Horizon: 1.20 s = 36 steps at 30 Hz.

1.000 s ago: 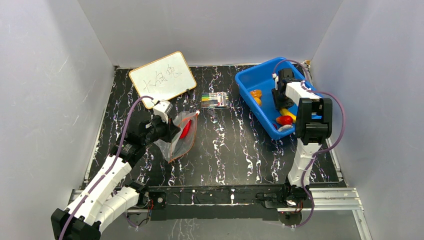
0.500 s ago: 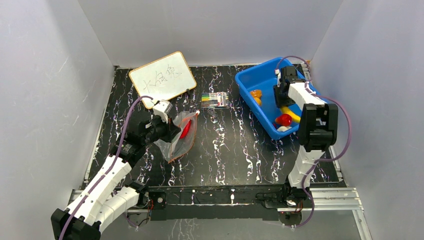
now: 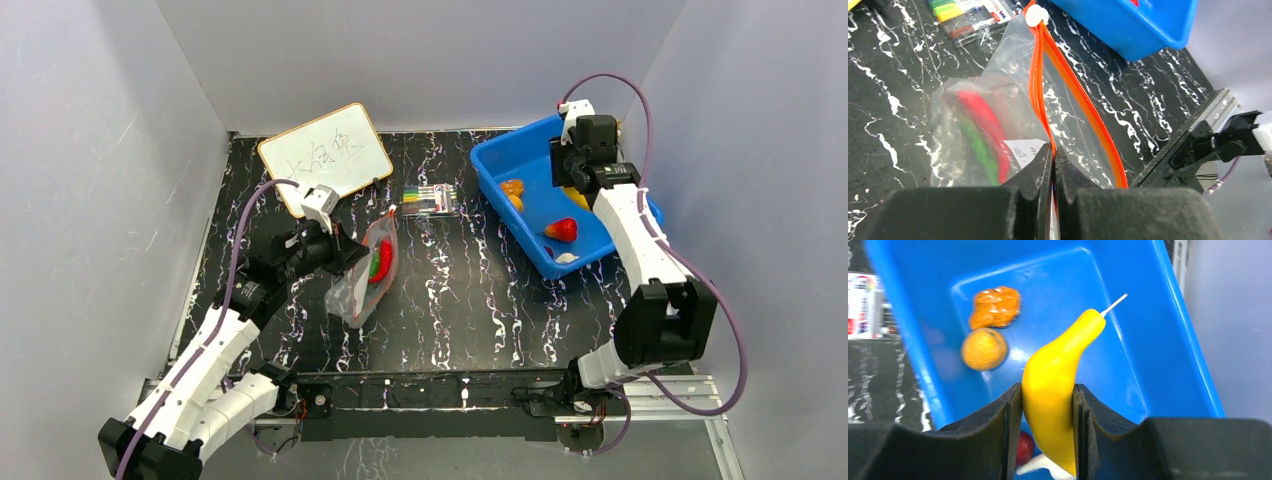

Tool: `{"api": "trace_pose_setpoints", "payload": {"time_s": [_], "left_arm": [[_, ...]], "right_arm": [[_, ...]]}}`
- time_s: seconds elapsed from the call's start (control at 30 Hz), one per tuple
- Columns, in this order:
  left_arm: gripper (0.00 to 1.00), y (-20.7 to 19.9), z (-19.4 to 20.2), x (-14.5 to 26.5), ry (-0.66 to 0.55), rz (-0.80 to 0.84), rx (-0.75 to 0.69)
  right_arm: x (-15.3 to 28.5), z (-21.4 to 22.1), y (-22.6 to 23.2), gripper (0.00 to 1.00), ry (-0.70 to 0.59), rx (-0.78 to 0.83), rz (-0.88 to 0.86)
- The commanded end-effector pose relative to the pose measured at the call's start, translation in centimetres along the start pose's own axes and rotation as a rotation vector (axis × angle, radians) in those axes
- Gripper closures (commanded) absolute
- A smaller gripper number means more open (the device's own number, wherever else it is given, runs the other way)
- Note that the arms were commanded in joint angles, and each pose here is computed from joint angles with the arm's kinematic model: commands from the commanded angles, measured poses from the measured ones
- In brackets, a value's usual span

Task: Place the food in the zip-top bag and seal the zipper
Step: Pick up the fake fruit from the bin, then place the fake fruit in the zipper food storage bag.

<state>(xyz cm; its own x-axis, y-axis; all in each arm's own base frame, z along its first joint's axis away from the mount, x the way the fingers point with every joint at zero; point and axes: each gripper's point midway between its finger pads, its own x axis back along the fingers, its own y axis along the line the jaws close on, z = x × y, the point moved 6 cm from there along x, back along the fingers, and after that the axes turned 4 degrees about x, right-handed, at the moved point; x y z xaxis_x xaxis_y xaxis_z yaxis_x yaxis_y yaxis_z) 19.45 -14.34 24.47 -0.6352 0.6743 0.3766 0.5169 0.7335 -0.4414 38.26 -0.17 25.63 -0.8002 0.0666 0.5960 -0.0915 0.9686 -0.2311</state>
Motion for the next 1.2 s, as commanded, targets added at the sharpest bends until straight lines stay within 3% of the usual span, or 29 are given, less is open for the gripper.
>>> {"api": "trace_pose_setpoints", "payload": {"time_s": [0.0,0.37,0.67,1.17], "left_arm": [[1.0,-2.1,-2.1,0.5,-0.017,0.092,0.042],[1.0,-2.9,-3.2,0.2,0.002,0.106,0.128],[1.0,-2.7,-4.0,0.0,-0.018,0.065,0.164],[1.0,-4.4,-4.4,0.3,-0.052,0.185,0.244]], "right_arm": [[3.1,-3.3,2.2,0.82,-0.211,0.026,-0.165],[12.9,-6.3,12.2,0.82,-0.568,0.124,-0.549],[19.8,-8.0,17.8,0.83,-0.751,-0.055,-0.867],[27.3,-8.5,22.8,0.82,-0.959,-0.364,-1.322]]}}
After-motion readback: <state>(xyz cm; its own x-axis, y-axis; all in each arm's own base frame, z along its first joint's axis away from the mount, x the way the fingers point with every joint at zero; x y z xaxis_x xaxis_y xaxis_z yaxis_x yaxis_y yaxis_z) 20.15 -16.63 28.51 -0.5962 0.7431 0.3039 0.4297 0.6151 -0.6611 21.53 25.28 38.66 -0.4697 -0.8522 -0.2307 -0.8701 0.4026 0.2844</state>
